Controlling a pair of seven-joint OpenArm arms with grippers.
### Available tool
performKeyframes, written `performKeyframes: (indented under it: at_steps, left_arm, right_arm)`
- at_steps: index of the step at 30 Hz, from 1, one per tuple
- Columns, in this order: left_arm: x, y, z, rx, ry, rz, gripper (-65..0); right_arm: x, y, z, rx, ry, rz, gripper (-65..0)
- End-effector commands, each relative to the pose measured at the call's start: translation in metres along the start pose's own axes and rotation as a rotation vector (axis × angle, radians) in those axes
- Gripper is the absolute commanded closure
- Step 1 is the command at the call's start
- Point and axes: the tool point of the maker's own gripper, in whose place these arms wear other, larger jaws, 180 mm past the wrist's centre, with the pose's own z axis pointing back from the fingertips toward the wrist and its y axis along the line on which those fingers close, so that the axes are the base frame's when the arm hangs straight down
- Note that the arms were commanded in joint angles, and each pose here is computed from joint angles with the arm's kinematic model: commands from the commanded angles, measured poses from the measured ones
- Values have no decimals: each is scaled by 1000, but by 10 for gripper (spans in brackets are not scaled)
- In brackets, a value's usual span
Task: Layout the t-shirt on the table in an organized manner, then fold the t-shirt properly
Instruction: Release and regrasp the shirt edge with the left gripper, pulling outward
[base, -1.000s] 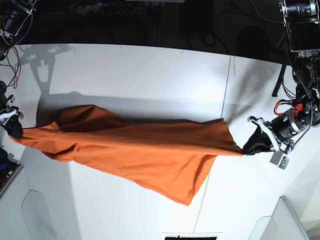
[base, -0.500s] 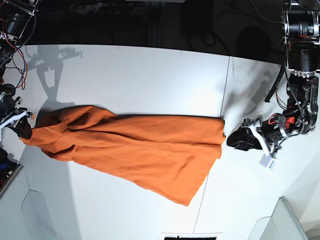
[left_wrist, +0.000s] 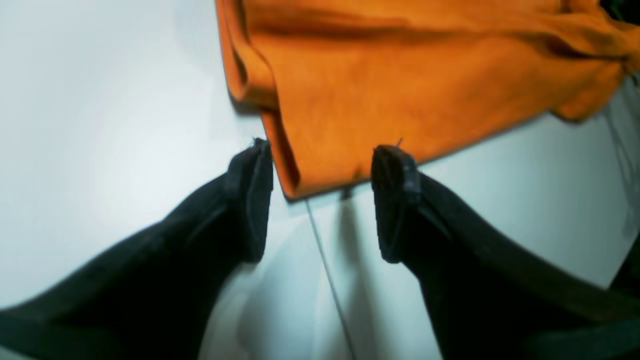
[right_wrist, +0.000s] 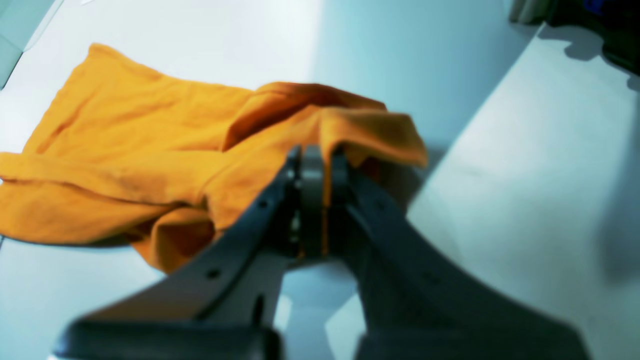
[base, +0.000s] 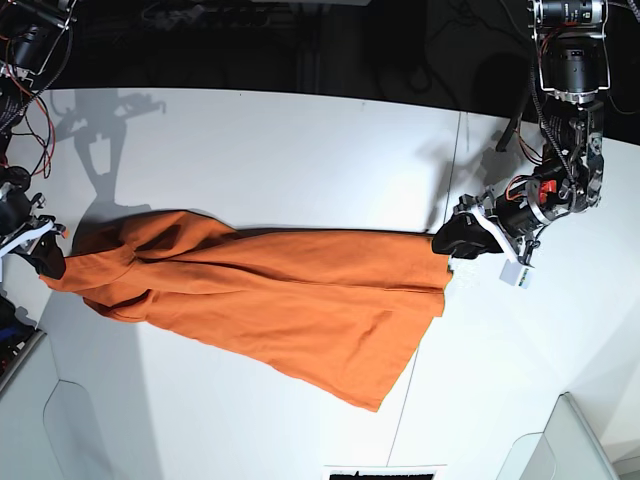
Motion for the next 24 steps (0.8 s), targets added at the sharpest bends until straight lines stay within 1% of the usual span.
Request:
performKeyframes:
  at_steps: [1,4,9,11,14,17,21,24]
  left_arm:
    - [21,1,4,1,-57,-34,-338]
    - [30,5,3,25,-64,-55,-338]
    - [75,14,0,88,-112,-110,-338]
    - [84,19,-2,125,-111,-132,-338]
    - [87,25,-6,183,-94,-160,-338]
    - [92,26,-11,215,-114,-185,-338]
    - [89,19,-20,217,-101,-217,-338]
    - [87,10,-28,198,-106,-200,-338]
  right_arm:
    - [22,-1,4,2,-53,22,0]
    - [21,-1,3,0,-51,24,0]
    - [21,-1,4,0,-51,24,0]
    - [21,-1,4,0,-50,24,0]
    - [21,-1,3,1,-51,23,0]
    - [20,1,2,6,-57,15,0]
    - [15,5,-1,11,-52,5,0]
    - [13,8,-3,18,-53,-6,0]
